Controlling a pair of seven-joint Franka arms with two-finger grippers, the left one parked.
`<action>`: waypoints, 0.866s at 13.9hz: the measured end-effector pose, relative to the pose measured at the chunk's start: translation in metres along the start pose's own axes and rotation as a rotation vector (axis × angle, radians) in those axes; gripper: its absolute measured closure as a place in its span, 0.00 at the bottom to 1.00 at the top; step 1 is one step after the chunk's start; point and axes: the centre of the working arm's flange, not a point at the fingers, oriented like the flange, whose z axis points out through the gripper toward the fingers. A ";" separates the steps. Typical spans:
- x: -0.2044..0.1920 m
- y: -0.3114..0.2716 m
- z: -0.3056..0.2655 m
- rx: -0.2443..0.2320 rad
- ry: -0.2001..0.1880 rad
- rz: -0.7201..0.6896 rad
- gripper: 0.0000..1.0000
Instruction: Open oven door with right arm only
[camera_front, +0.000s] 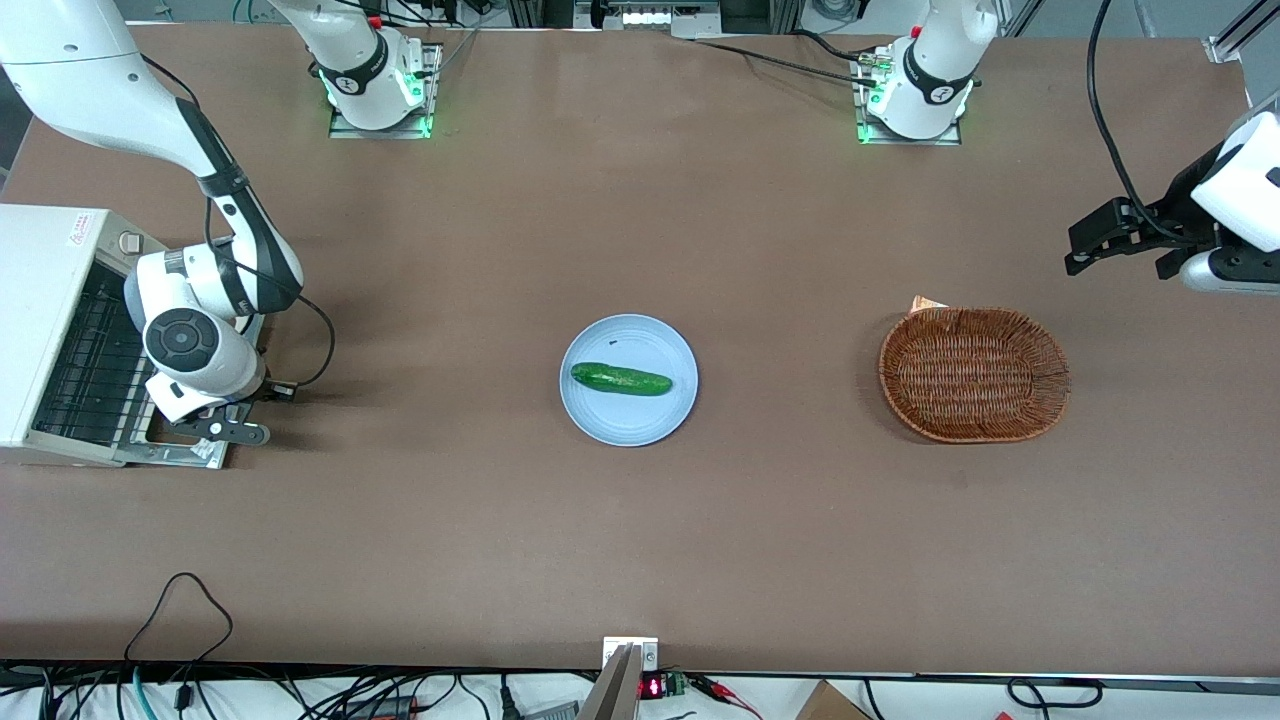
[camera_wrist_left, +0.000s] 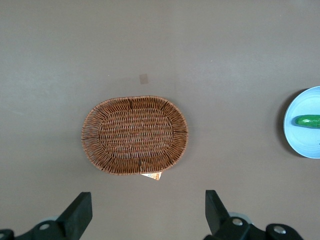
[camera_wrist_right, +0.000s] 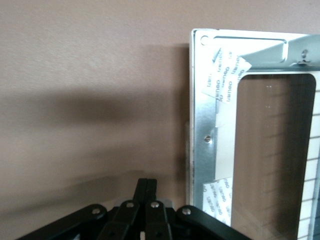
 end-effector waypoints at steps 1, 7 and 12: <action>0.001 -0.002 -0.008 0.020 0.003 0.016 0.98; 0.003 -0.013 -0.109 0.141 0.066 0.102 0.98; -0.017 0.003 -0.204 0.296 0.022 0.131 0.98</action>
